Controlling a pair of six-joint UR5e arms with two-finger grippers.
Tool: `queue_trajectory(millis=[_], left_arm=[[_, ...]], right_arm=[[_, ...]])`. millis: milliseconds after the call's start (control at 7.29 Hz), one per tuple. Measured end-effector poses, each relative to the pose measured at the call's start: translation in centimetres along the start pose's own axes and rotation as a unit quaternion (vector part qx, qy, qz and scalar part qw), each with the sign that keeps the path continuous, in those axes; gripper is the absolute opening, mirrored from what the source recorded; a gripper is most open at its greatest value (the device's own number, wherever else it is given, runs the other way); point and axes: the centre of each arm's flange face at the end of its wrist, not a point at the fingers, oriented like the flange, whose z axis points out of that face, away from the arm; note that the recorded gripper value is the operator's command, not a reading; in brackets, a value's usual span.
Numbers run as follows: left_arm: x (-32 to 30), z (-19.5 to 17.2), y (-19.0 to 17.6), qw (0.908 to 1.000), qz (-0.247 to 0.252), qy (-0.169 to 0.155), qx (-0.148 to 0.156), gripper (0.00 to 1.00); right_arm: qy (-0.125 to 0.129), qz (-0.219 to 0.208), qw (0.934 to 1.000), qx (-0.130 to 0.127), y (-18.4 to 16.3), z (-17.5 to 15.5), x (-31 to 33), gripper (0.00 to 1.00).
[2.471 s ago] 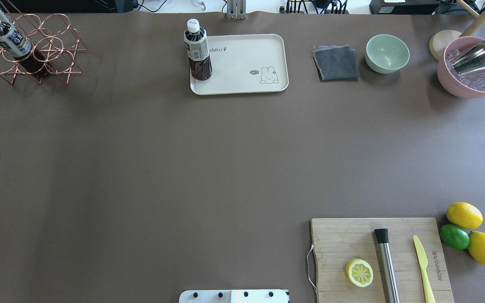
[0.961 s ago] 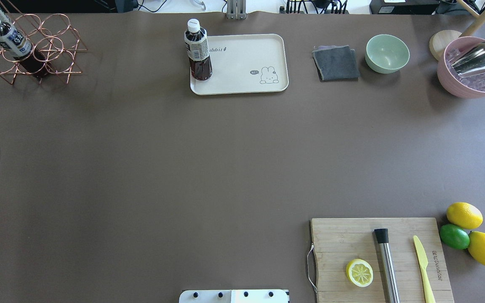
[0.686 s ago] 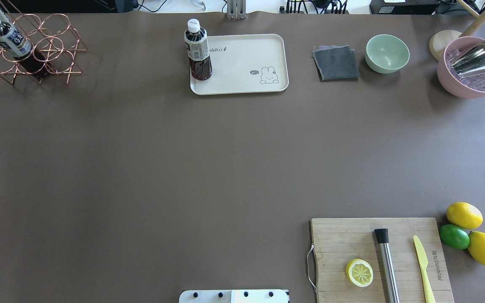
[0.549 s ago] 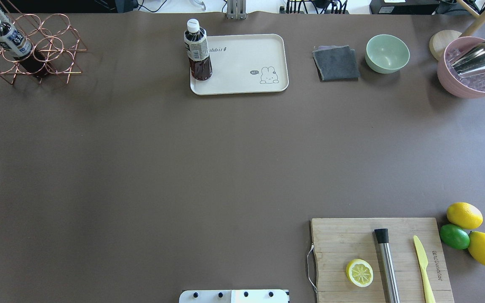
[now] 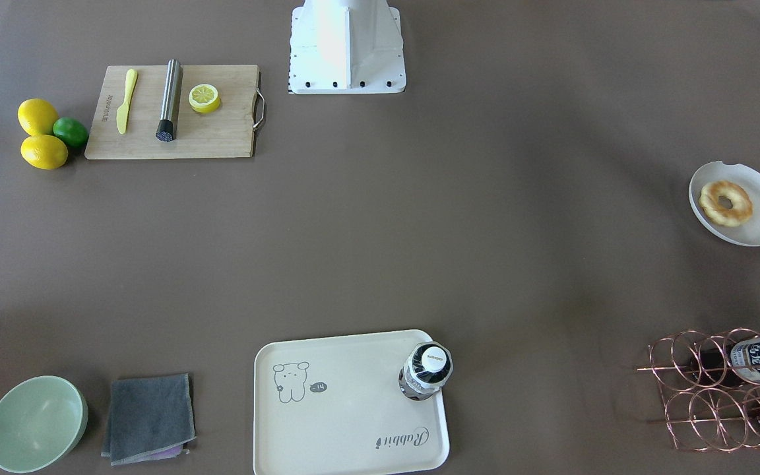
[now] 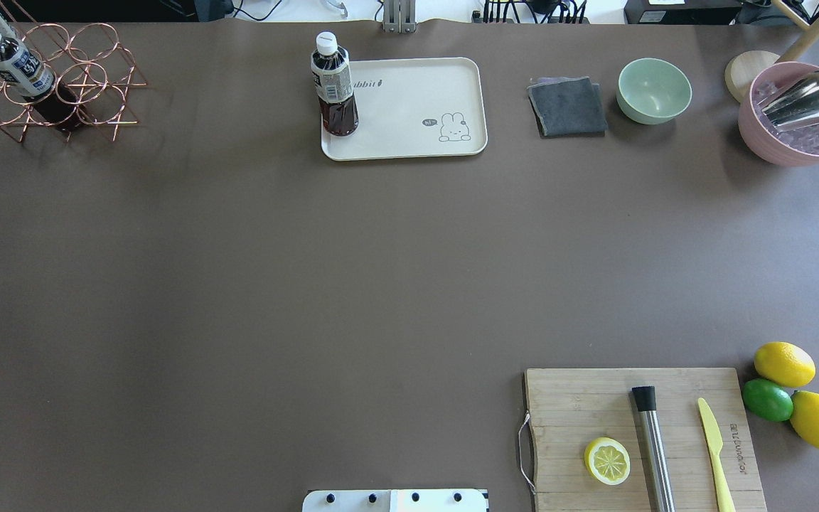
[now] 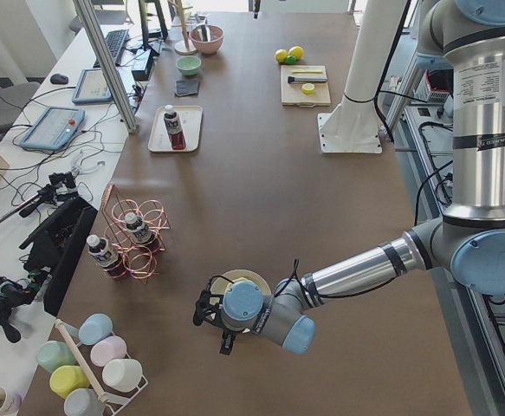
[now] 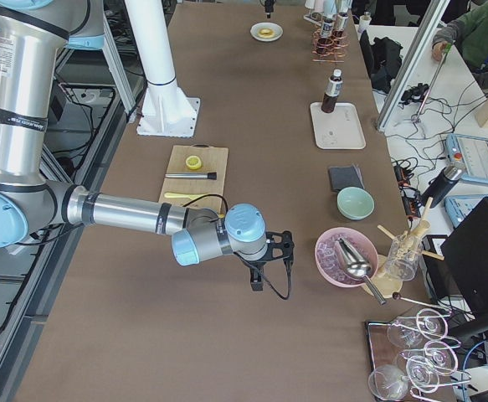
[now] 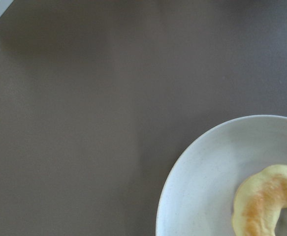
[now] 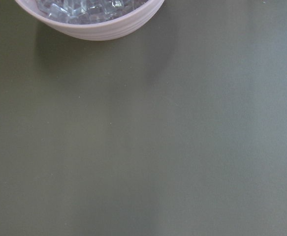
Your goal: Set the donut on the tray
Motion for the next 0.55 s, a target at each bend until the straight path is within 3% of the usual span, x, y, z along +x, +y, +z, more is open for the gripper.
queue_trajectory(millis=[275,549], left_arm=[[-0.5,0.9,1.1,1.0,-0.003,0.006,-0.007,0.76],[-0.7,1.6,2.1,0.9992,-0.014,0.031,-0.021,0.76]], right_arm=[[0.001,-0.011,0.9999,0.008,0.6,2.7,1.1,0.99],[0.0,-0.014,0.9999,0.01,0.8,3.3,1.4,0.99]])
